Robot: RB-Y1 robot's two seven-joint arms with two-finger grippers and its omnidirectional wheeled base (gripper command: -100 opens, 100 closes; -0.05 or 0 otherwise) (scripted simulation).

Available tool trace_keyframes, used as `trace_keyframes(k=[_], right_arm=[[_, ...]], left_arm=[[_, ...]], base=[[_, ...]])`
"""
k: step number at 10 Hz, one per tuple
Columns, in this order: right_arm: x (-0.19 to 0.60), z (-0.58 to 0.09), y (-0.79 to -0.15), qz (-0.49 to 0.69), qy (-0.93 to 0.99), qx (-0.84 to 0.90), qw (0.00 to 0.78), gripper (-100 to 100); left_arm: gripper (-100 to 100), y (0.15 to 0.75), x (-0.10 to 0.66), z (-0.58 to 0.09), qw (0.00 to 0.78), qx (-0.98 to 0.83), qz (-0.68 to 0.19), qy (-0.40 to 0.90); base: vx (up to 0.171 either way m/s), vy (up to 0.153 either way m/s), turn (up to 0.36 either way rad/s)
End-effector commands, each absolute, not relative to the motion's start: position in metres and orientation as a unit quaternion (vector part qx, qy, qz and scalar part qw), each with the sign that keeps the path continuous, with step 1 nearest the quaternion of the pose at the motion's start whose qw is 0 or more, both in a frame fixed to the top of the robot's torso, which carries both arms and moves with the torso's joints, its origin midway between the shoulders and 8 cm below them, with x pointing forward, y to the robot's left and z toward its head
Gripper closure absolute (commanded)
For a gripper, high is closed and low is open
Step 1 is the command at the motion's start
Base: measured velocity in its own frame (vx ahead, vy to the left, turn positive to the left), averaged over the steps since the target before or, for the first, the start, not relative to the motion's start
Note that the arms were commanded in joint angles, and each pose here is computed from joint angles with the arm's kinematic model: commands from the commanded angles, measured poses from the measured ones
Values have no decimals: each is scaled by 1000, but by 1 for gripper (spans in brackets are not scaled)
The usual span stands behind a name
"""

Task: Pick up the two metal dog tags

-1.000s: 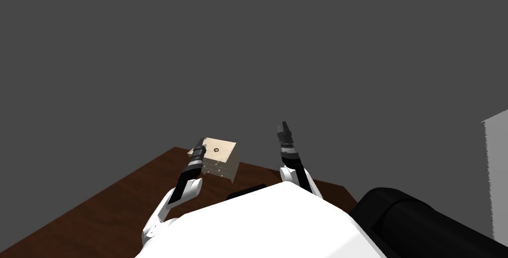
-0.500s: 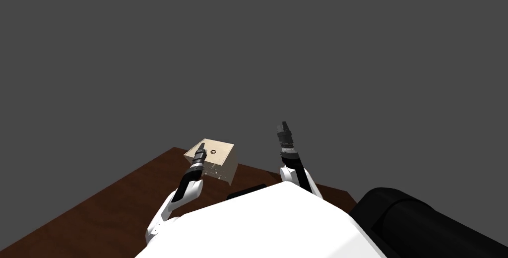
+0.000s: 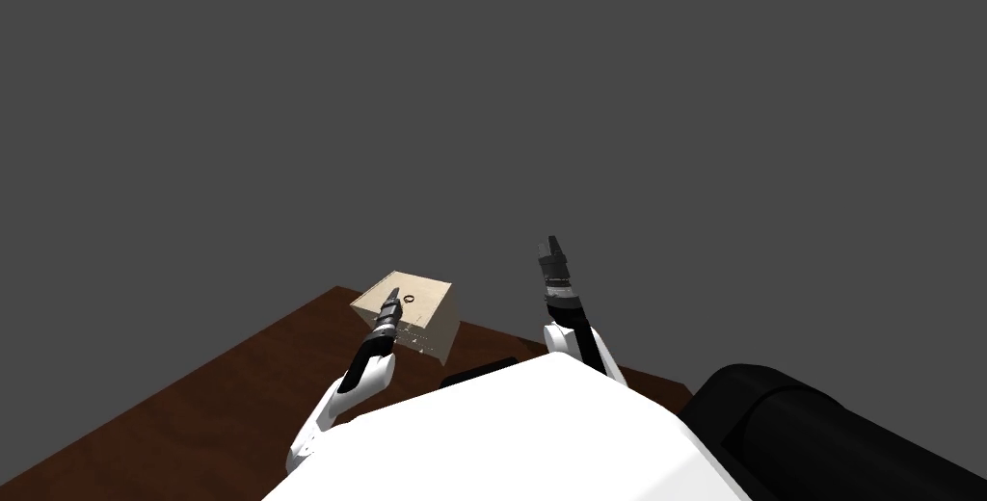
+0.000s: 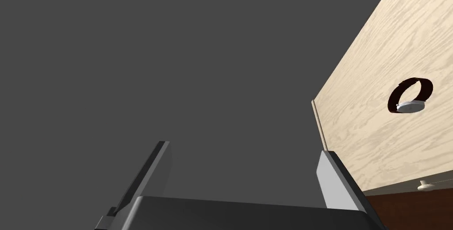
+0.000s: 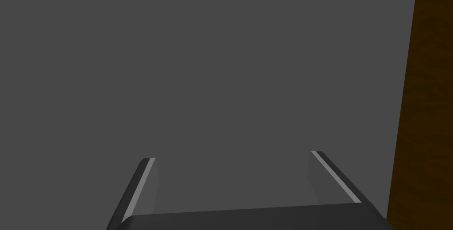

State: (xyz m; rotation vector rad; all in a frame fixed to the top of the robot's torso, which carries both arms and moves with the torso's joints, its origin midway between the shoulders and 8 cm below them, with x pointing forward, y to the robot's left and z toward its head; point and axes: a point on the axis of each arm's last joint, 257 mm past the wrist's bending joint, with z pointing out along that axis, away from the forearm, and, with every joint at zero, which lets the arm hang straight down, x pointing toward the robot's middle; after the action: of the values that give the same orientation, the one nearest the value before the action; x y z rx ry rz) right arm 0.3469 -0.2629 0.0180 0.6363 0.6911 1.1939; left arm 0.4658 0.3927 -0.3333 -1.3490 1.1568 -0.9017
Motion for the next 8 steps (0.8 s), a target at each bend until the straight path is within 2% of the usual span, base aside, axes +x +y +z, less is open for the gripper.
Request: trace_keyframes(k=[1,3,4,7,8], right_arm=[[347,18,-263,541,313,288,725,0],[347,18,-263,541,313,288,725,0],[347,18,-263,541,313,288,725,0],[347,18,-263,541,313,288,725,0],[347,18,-263,541,313,288,725,0]], left_arm=[[-100,395,457,-367,514,-600,-361,495],[-100,396,455,-372,511,-603,-358,497],[-100,398,447,-395,491,-624,-344,502],[-100,401,417,-458,429,-681,-301,512],[-100,401,416,-459,429,-681,-301,512]], base=[[75,-62,47],[34,-39,9],[42,-23,27],[96,-55,50],[69,-30,13]])
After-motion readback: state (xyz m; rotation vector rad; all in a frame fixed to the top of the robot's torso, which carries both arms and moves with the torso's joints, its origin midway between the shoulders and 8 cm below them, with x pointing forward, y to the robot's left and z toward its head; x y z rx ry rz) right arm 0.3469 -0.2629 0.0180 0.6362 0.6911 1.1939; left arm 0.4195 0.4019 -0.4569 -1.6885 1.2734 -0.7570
